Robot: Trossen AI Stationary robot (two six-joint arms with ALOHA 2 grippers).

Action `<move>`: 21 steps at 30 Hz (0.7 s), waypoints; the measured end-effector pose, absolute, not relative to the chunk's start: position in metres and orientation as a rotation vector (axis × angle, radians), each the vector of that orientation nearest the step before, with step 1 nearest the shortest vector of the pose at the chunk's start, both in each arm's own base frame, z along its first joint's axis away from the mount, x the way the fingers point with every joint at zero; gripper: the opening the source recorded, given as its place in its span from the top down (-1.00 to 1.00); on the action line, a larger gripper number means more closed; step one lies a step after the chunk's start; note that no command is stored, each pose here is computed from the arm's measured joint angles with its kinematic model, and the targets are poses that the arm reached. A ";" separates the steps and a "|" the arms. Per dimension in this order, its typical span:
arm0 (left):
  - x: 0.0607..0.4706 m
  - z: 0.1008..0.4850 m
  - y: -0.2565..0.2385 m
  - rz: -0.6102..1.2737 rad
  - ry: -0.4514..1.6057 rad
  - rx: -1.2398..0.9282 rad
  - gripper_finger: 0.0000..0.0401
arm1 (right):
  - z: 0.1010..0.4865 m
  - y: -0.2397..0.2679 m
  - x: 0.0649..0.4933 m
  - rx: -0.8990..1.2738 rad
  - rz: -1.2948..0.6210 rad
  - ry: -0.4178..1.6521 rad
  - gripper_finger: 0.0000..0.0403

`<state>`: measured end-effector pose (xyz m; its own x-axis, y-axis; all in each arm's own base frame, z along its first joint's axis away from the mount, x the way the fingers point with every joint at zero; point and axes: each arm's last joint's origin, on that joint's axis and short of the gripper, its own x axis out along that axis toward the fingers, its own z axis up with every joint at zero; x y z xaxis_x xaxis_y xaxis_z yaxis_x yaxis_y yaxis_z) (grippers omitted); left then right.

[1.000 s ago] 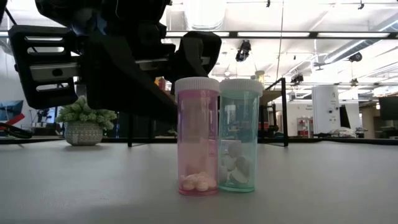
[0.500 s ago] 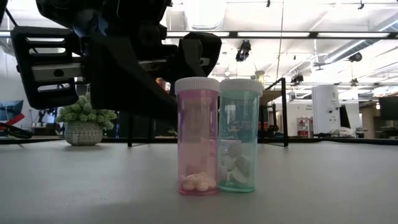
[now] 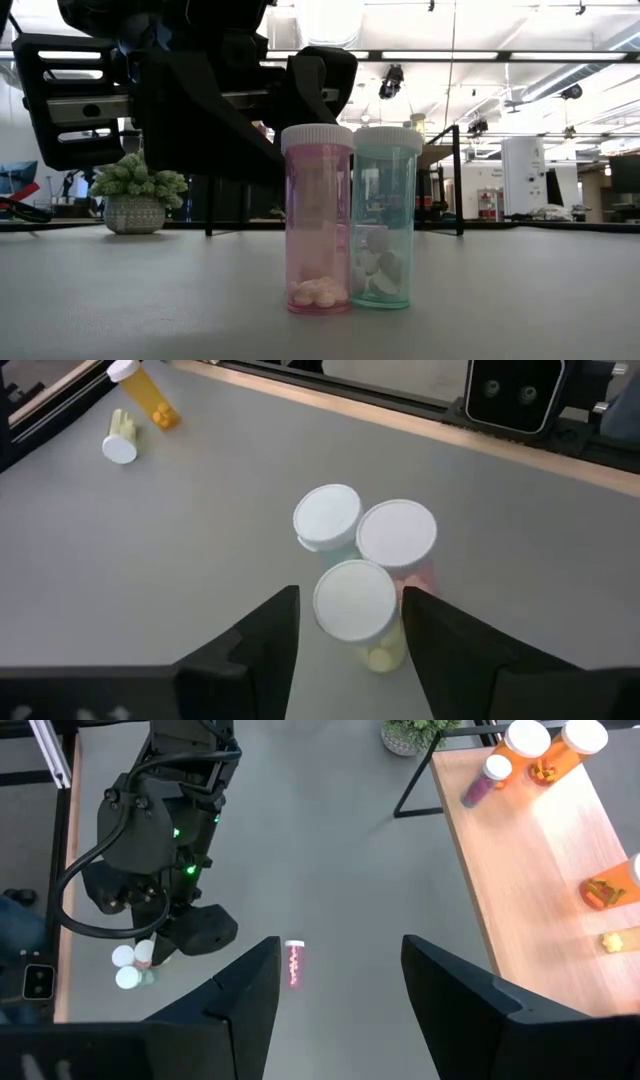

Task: Pick and place medicine bottles onto shelf by color
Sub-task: Put the small yellow pill bottle on the shelf

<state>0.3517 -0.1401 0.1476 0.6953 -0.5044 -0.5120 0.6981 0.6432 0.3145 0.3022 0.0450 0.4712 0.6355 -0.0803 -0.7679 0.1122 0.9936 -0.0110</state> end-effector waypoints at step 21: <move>0.352 0.149 -0.140 -0.711 0.375 0.541 0.30 | 0.471 0.045 0.302 0.039 -0.110 0.875 0.01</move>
<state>0.3522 -0.1403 0.1488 0.7015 -0.5111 -0.4966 0.6986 0.6311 0.3372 0.3022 0.0450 0.4712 0.6355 -0.0804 -0.7679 0.1121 0.9936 -0.0113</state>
